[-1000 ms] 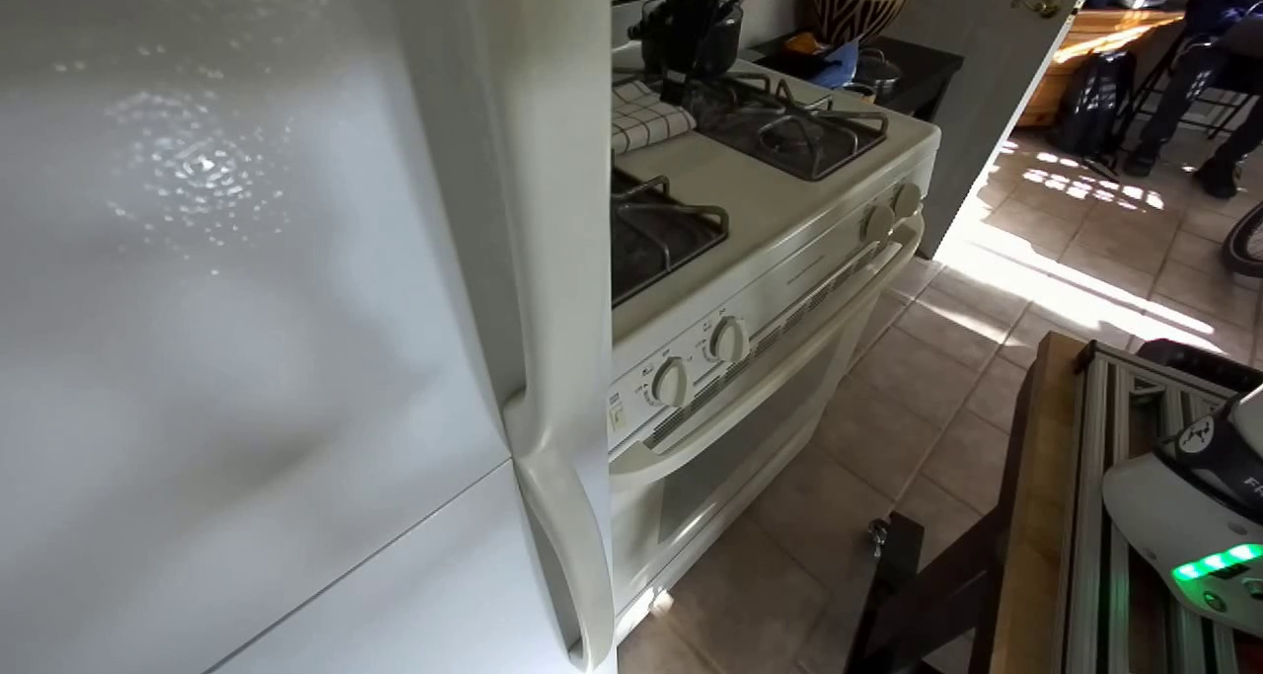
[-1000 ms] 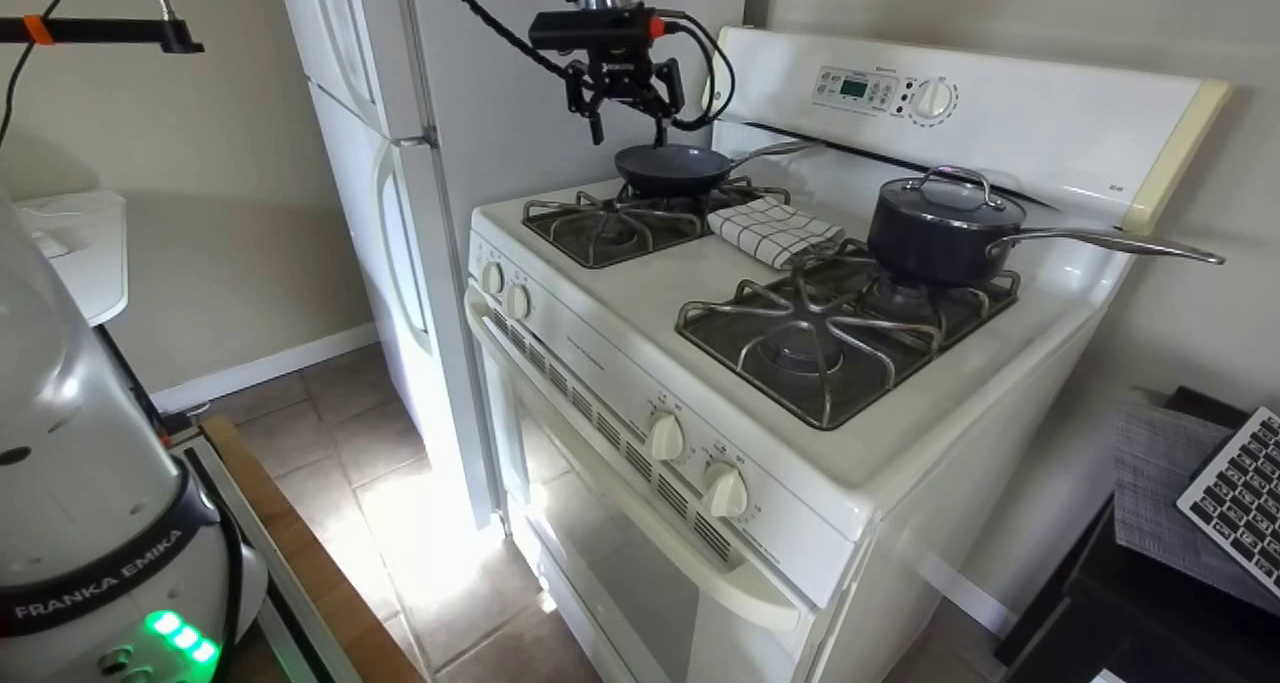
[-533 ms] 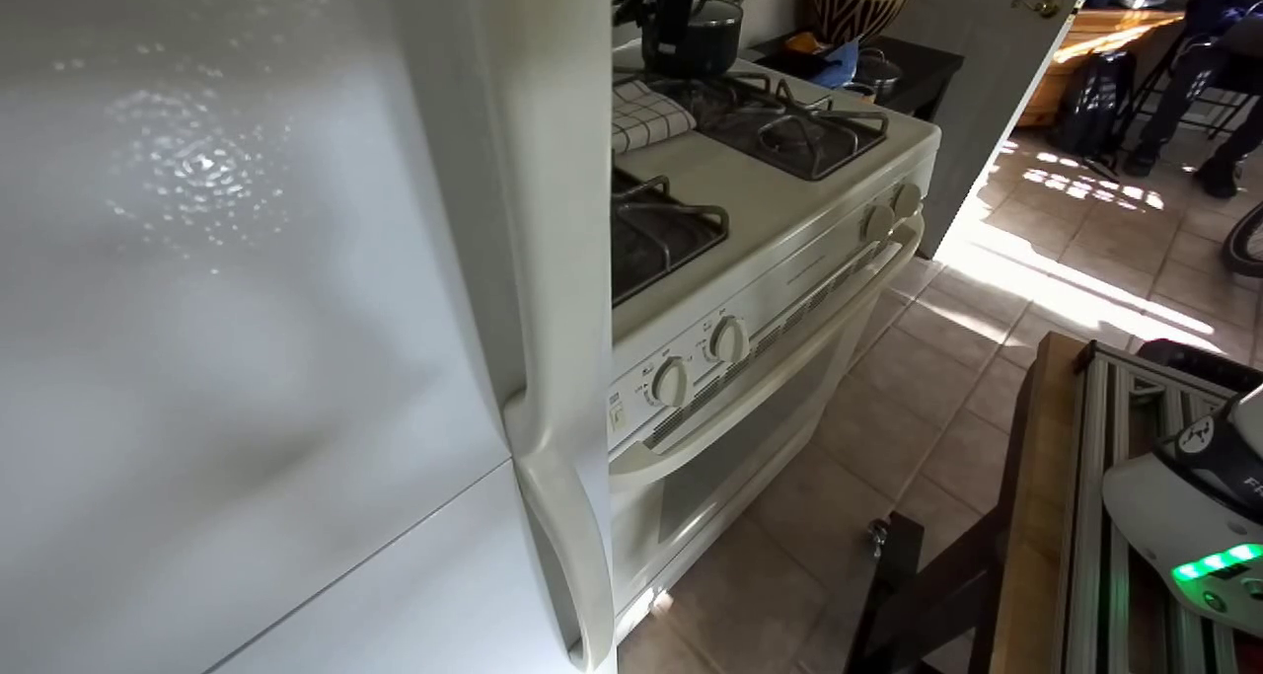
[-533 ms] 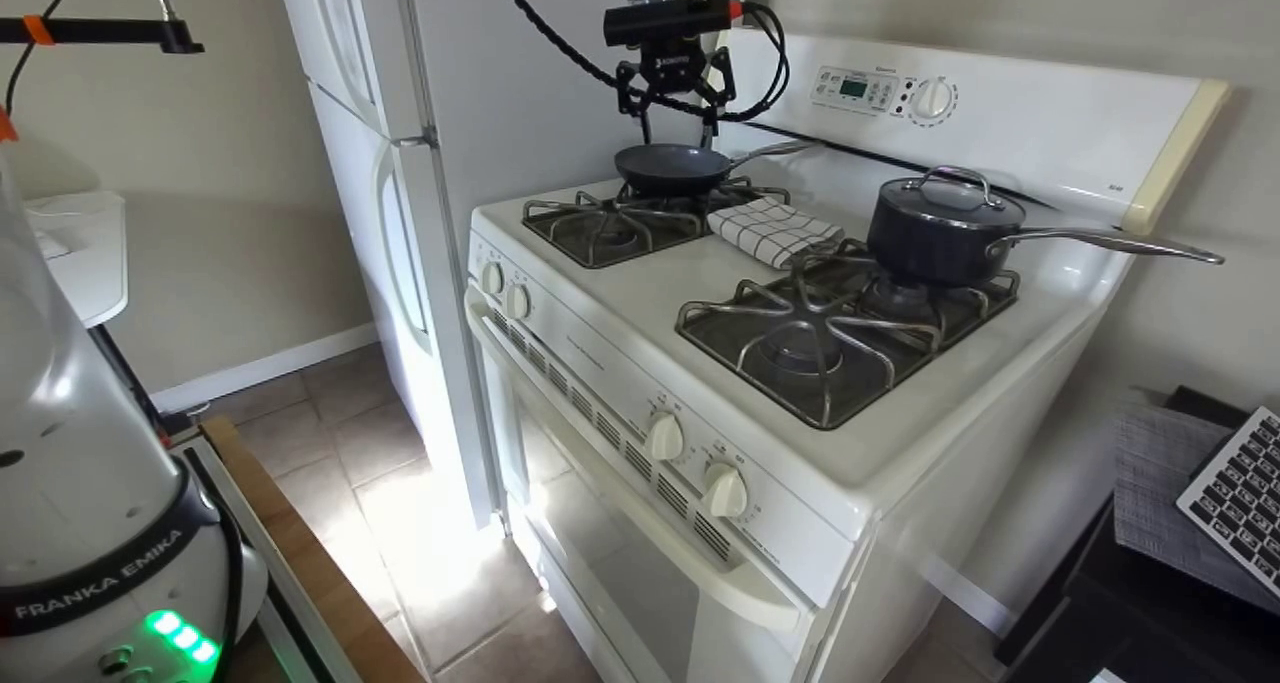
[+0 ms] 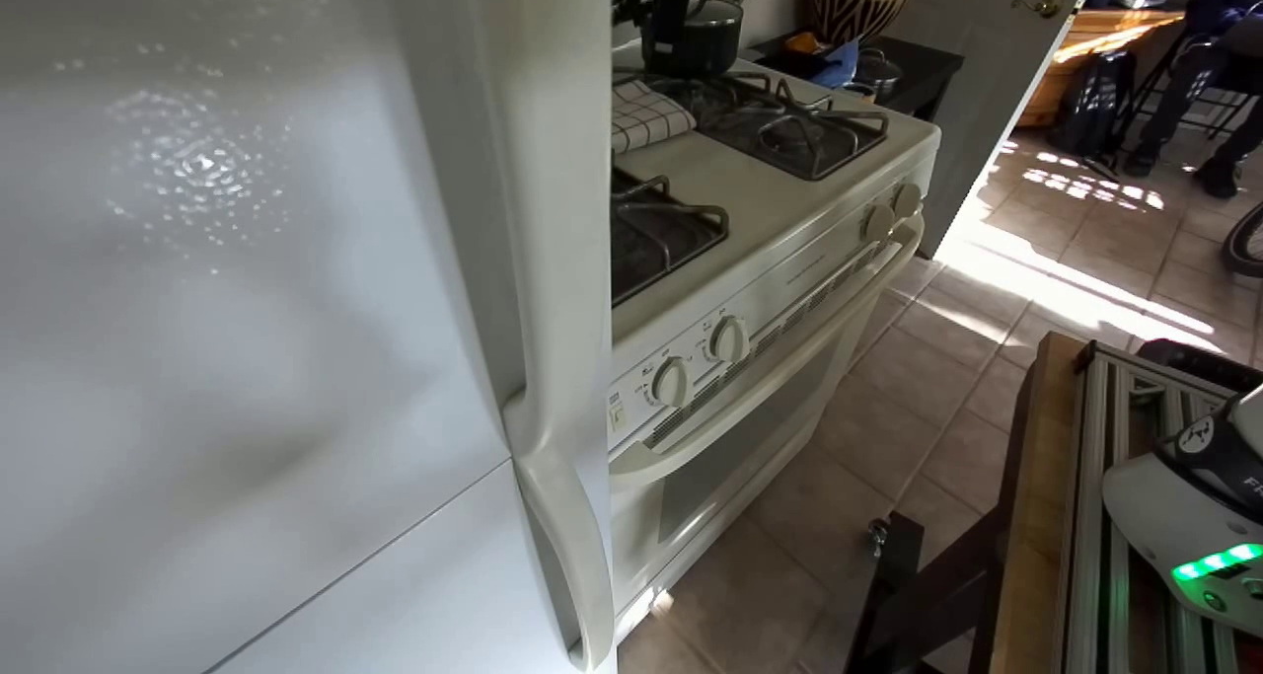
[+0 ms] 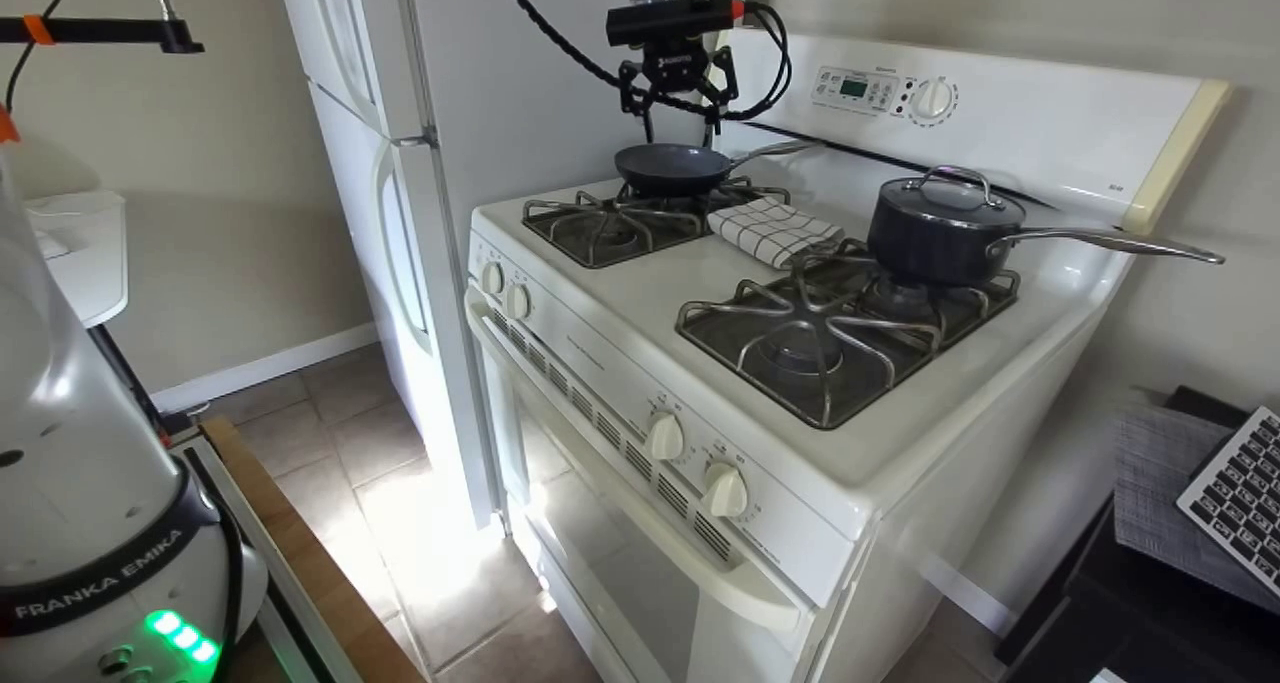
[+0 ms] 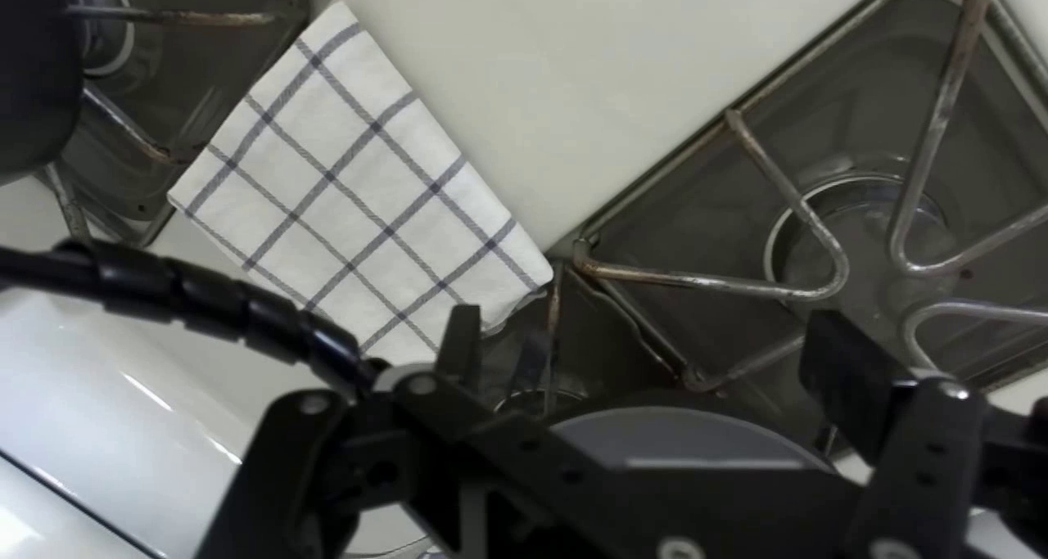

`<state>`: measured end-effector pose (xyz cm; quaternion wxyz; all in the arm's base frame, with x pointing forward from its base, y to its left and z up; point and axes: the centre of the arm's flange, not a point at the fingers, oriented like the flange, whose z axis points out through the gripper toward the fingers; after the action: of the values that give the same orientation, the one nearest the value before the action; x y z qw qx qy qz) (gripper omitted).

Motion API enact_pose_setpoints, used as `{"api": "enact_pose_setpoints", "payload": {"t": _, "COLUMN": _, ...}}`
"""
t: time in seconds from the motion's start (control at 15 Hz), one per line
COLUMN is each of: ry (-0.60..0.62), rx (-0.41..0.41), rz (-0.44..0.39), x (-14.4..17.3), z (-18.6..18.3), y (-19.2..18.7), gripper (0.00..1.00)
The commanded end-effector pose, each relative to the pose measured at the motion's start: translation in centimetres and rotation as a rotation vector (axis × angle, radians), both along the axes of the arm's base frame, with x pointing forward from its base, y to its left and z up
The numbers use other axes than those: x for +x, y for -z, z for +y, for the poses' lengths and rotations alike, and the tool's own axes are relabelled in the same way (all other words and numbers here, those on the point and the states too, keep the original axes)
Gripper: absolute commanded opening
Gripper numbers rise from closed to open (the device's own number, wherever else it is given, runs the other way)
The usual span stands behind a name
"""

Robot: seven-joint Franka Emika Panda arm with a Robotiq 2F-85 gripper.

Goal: Unfold the hand towel

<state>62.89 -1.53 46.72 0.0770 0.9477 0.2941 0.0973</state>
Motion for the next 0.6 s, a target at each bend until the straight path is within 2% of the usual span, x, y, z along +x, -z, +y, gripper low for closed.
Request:
{"api": "enact_pose_setpoints", "payload": {"t": 0.0, "ry": 0.013, "rx": -0.001, "rz": -0.016, "x": 4.1, "z": -1.7, "y": 0.2, "gripper": 1.0}}
{"api": "enact_pose_setpoints", "payload": {"t": 0.2, "ry": 0.014, "rx": 0.021, "rz": -0.028, "x": 6.9, "z": -3.2, "y": 1.0, "gripper": 1.0}}
{"api": "enact_pose_setpoints", "payload": {"t": 0.53, "ry": -0.045, "rx": 0.144, "rz": -0.064, "x": 11.1, "z": -4.8, "y": 3.8, "gripper": 1.0}}
